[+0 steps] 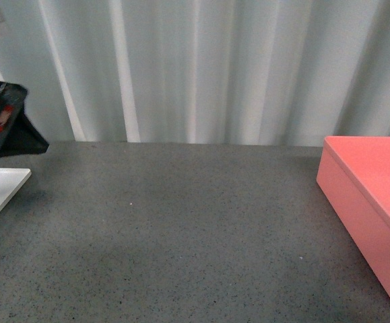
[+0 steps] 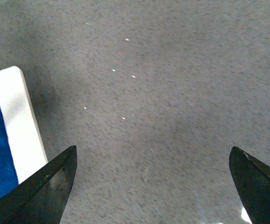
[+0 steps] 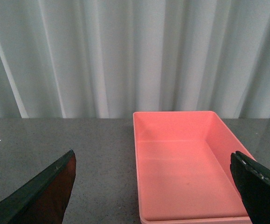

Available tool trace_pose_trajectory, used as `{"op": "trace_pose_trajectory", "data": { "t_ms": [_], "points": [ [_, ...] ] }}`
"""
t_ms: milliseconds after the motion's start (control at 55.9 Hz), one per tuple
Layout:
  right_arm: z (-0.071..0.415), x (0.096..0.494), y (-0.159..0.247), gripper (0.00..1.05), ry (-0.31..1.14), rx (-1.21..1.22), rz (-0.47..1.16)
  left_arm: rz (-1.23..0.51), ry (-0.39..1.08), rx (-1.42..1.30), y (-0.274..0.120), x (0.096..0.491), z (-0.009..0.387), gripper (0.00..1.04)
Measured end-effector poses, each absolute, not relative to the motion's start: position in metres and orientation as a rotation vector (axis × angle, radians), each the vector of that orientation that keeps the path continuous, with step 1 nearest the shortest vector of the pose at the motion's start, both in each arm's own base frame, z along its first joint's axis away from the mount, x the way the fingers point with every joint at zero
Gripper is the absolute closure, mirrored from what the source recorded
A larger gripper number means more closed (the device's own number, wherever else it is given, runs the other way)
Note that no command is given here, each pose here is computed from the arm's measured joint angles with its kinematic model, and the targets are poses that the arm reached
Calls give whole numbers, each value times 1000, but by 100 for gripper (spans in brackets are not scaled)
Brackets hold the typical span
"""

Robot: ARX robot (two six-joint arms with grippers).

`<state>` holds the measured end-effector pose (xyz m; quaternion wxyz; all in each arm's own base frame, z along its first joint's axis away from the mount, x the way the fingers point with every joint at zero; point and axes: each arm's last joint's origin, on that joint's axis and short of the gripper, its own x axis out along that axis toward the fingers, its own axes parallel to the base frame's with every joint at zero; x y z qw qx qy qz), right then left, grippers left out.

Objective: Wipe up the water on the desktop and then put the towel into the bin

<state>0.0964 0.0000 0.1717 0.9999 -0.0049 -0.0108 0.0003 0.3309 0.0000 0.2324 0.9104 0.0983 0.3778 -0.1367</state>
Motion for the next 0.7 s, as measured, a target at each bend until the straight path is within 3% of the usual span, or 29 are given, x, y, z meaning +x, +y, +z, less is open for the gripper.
{"op": "trace_pose_trajectory", "data": {
  "t_ms": [54,215,322,483,698],
  "points": [
    [172,96,0,7,-22,-10,0,-239,811,242,4,371,236,7],
    [172,96,0,7,-22,-10,0,-147,828,286,19,430,248,7],
    [172,96,0,7,-22,-10,0,19,823,317,45,474,255,7],
    [172,96,0,7,-22,-10,0,146,914,239,86,496,241,7],
    [172,96,0,7,-22,-10,0,219,968,155,107,500,216,7]
  ]
}}
